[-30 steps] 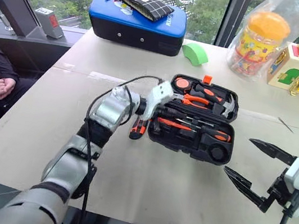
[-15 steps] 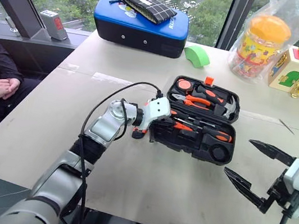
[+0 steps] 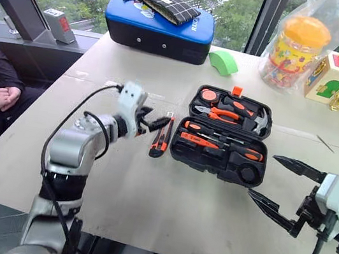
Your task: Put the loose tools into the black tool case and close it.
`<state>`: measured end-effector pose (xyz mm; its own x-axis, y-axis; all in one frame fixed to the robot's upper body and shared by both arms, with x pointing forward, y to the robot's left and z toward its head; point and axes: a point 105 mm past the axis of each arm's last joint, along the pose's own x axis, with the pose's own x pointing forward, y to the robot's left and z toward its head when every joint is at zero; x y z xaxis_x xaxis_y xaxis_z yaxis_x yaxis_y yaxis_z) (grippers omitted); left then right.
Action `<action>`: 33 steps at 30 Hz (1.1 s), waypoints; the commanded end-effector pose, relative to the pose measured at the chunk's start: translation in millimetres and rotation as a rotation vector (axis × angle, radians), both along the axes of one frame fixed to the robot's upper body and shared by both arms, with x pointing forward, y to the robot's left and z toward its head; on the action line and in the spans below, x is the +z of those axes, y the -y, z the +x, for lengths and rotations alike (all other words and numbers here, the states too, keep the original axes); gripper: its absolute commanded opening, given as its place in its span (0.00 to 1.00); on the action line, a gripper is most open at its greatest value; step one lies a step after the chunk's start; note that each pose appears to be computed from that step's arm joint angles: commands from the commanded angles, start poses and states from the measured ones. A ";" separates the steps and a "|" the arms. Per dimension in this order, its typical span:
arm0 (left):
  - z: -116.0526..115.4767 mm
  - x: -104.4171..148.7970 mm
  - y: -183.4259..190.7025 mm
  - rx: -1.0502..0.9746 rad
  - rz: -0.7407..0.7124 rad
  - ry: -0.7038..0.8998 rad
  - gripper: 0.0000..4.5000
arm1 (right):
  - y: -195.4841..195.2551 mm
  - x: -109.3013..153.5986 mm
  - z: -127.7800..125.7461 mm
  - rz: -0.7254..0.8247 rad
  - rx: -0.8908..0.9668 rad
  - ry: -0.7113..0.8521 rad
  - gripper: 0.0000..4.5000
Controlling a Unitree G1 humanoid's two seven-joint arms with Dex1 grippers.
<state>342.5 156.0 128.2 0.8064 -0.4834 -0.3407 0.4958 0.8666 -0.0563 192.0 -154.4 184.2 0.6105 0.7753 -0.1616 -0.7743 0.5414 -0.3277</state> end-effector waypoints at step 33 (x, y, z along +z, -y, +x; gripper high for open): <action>-1.3 -20.0 18.7 0.188 0.050 -0.020 1.00 | 3.3 8.7 0.8 -0.043 0.066 0.009 1.00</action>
